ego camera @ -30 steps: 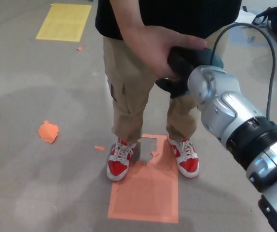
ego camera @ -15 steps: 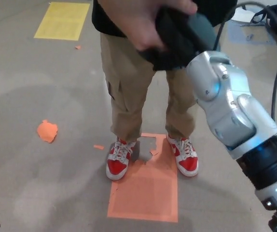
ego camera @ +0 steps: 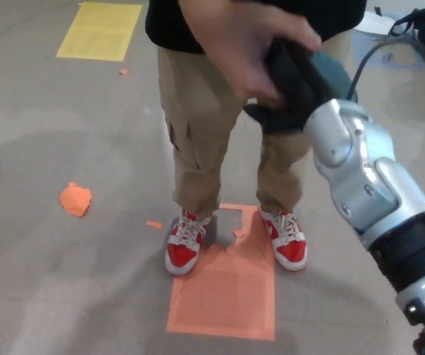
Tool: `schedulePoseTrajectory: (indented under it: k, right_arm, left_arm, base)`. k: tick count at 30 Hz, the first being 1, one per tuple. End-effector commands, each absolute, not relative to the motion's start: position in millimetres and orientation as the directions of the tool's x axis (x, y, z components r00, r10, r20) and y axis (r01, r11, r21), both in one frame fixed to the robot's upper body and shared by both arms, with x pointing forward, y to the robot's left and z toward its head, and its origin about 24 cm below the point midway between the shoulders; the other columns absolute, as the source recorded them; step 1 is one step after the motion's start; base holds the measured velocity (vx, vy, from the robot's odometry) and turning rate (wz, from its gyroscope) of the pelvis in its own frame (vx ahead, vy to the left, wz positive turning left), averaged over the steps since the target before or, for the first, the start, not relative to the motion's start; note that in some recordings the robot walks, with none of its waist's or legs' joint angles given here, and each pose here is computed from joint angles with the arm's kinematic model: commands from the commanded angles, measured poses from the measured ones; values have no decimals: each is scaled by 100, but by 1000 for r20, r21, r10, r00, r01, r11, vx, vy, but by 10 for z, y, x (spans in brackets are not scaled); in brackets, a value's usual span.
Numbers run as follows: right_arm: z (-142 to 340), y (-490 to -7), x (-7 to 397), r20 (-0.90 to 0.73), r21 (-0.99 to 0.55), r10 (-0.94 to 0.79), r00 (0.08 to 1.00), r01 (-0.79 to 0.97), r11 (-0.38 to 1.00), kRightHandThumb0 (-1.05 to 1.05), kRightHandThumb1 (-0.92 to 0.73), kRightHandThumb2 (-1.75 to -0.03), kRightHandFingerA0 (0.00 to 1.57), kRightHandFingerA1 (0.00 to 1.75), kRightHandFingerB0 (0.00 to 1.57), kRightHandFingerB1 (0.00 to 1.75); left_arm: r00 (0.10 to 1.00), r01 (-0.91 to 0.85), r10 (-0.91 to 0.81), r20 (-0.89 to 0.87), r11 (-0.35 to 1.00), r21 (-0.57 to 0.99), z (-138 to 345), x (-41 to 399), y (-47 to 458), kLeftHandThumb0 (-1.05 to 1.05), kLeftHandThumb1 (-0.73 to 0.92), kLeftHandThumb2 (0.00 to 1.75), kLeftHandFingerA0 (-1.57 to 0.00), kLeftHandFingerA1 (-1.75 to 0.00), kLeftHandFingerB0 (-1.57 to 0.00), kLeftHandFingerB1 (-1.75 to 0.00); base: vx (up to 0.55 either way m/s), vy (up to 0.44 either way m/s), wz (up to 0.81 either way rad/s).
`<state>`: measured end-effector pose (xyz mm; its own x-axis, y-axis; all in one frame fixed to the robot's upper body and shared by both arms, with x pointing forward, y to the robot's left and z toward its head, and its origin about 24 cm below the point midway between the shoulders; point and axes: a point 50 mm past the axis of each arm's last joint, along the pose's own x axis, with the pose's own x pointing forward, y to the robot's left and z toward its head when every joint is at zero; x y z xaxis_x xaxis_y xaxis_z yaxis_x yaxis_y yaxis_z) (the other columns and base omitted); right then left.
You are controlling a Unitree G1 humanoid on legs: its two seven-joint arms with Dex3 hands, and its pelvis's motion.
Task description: The robot extends its right arm to grab a person's hand and shakes it
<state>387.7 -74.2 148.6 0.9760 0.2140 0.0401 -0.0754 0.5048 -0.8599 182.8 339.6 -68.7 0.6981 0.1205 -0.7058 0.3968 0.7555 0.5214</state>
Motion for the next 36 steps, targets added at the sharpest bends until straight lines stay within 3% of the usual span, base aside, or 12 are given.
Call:
schedulePoseTrajectory:
  k: [1, 4, 12, 13, 14, 15, 18, 22, 23, 24, 30, 36]
  right_arm:
    - [547, -852, 3795, -305, -817, 174, 936, -351, 458, -19, -68, -59, 64, 53, 38, 40]
    - [481, -853, 3775, -346, -806, 170, 923, -385, 450, -20, -60, -57, 60, 53, 38, 39]
    - [756, -797, 3887, -218, -804, 223, 950, -304, 511, -21, -76, -62, 77, 55, 36, 39]
    - [897, -765, 3927, -170, -800, 230, 958, -271, 536, -20, -64, -59, 78, 55, 37, 38]
    - [1062, -731, 3956, -98, -799, 244, 965, -223, 559, -22, -70, -61, 86, 55, 39, 38]
    - [1267, -702, 3963, -13, -792, 268, 963, -174, 585, -26, -85, -65, 71, 49, 39, 36]
    - [1694, -665, 3898, 165, -781, 315, 935, -72, 621, -24, -85, -65, 81, 55, 41, 37]
    - [2485, -646, 3486, 485, -689, 369, 793, 86, 720, -29, -90, -67, 90, 57, 39, 37]
    - [2693, -657, 3324, 562, -655, 379, 735, 115, 747, -37, -72, -99, 87, 72, 34, 52]
    - [2826, -670, 3200, 616, -630, 380, 690, 142, 763, -32, -88, -66, 93, 65, 40, 37]
    - [3091, -723, 2859, 714, -579, 364, 598, 212, 787, -29, -87, -67, 94, 54, 43, 37]
    - [2817, -693, 3020, 636, -612, 380, 672, 140, 778, -26, -86, -66, 92, 56, 45, 39]
  left_arm:
    - [701, 392, 130, -701, 750, 532, -627, 1844, 3472, -68, 69, 101, -2, -36, -2, -32]
    - [704, 393, 133, -698, 745, 539, -614, 1866, 3476, -67, 70, 100, -2, -36, -2, -33]
    - [706, 390, 133, -696, 748, 538, -592, 1902, 3482, -68, 70, 101, -3, -36, -2, -33]
    - [706, 387, 133, -695, 750, 537, -591, 1901, 3483, -67, 69, 100, -2, -36, -2, -32]
    - [711, 387, 128, -691, 750, 537, -588, 1901, 3480, -67, 69, 100, -2, -37, -2, -33]
    - [713, 391, 130, -689, 742, 544, -589, 1900, 3477, -69, 70, 102, -3, -38, -3, -33]
    - [710, 398, 143, -690, 726, 561, -581, 1922, 3482, -77, 72, 101, -7, -36, -6, -29]
    - [722, 383, 133, -679, 741, 552, -564, 1930, 3484, -70, 68, 101, -4, -39, -3, -34]
    - [716, 388, 135, -685, 739, 551, -564, 1937, 3486, -68, 69, 100, -3, -38, -2, -32]
    - [716, 397, 130, -686, 732, 553, -561, 1940, 3485, -68, 69, 100, -3, -38, -2, -33]
    - [712, 406, 138, -688, 719, 564, -558, 1951, 3493, -69, 70, 102, -3, -39, -3, -34]
    - [706, 414, 124, -697, 726, 549, -593, 1900, 3478, -69, 70, 102, -3, -38, -3, -34]
  base:
    - [0, 0, 0]
    - [0, 0, 0]
    - [0, 0, 0]
    - [0, 0, 0]
    - [0, 0, 0]
    - [0, 0, 0]
    - [0, 0, 0]
    - [0, 0, 0]
    - [0, 0, 0]
    - [0, 0, 0]
    - [0, 0, 0]
    - [0, 0, 0]
